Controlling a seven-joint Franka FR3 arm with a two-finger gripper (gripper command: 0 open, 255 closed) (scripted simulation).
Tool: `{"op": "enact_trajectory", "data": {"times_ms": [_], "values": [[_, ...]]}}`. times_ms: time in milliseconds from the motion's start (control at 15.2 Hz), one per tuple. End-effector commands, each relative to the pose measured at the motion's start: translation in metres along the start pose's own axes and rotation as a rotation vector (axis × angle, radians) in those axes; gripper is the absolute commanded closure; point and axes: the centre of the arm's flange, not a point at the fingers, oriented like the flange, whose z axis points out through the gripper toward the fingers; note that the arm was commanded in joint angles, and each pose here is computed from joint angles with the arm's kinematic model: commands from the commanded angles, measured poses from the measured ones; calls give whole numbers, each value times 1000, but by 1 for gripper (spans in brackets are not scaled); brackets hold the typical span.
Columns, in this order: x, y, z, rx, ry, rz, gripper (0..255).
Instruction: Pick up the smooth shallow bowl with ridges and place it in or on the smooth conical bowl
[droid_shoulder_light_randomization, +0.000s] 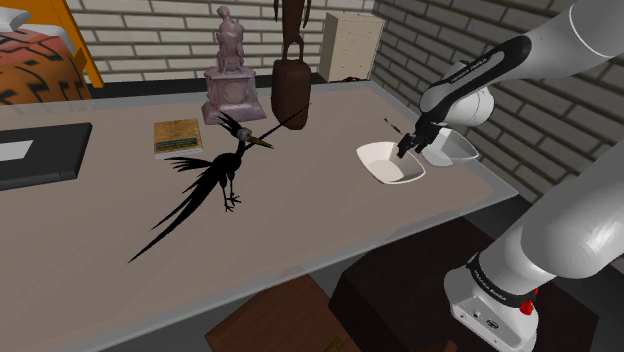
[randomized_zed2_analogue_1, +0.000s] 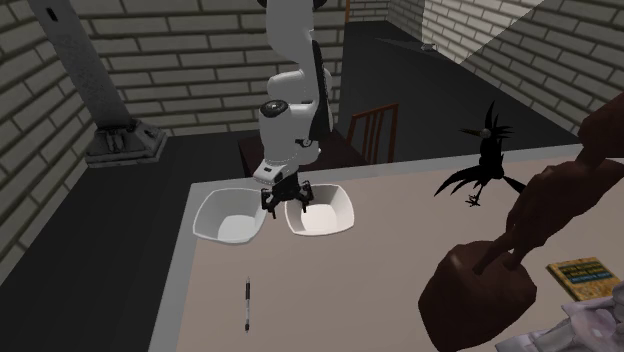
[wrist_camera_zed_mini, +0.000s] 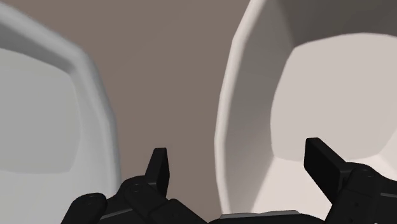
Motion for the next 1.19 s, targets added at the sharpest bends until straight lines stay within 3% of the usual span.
{"op": "enact_trajectory", "data": {"times_ms": [0, 264, 330, 924, 1122], "values": [[0, 0, 1, 0, 0, 0, 0], [0, 0, 1, 0, 0, 0, 0], [0, 1, 1, 0, 0, 0, 255], [0, 0, 1, 0, 0, 0, 255], [2, 0, -15, 0, 0, 0, 255]]}}
